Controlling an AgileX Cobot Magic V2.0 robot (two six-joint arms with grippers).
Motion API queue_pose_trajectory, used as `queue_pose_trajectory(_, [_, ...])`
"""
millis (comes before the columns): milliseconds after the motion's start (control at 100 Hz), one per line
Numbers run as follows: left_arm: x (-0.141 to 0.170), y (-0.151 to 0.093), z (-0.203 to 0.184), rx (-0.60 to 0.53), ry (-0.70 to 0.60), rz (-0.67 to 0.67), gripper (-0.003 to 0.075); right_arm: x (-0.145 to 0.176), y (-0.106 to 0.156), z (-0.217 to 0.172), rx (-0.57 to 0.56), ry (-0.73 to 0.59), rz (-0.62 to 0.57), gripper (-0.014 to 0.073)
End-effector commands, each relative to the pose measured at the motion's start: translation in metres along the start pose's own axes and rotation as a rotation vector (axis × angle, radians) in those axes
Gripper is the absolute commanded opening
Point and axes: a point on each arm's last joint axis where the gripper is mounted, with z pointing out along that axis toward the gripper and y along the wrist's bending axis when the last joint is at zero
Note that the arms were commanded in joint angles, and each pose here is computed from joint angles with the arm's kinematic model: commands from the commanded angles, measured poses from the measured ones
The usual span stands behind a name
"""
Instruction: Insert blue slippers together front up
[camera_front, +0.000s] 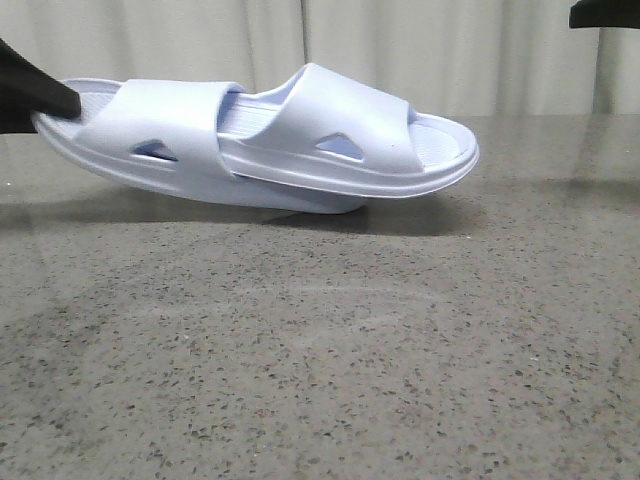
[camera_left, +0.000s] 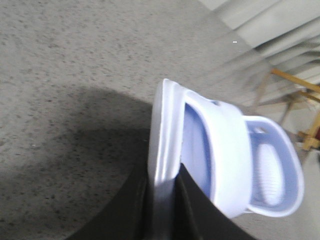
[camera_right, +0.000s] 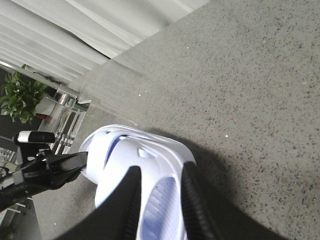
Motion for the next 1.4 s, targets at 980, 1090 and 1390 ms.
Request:
queue_pose_trajectory(980, [-0.043, -0.069, -0.054, -0.051, -0.140, 0.463, 0.0060, -0.005, 0.047, -0.024, 0.014, 0.014, -0.217, -0.0076])
queue_pose_trajectory(1090, [-0.044, -0.079, -0.065, -0.095, -0.203, 0.522, 0.0015, -0.003, 0.061, -0.019, 0.071, 0.010, -0.289, -0.0078])
queue_pose_trajectory(1390, [-0.026, -0.096, -0.080, -0.366, -0.354, 0.730, 0.0015, 0.029, 0.102, -0.003, 0.309, -0.108, -0.519, -0.0078])
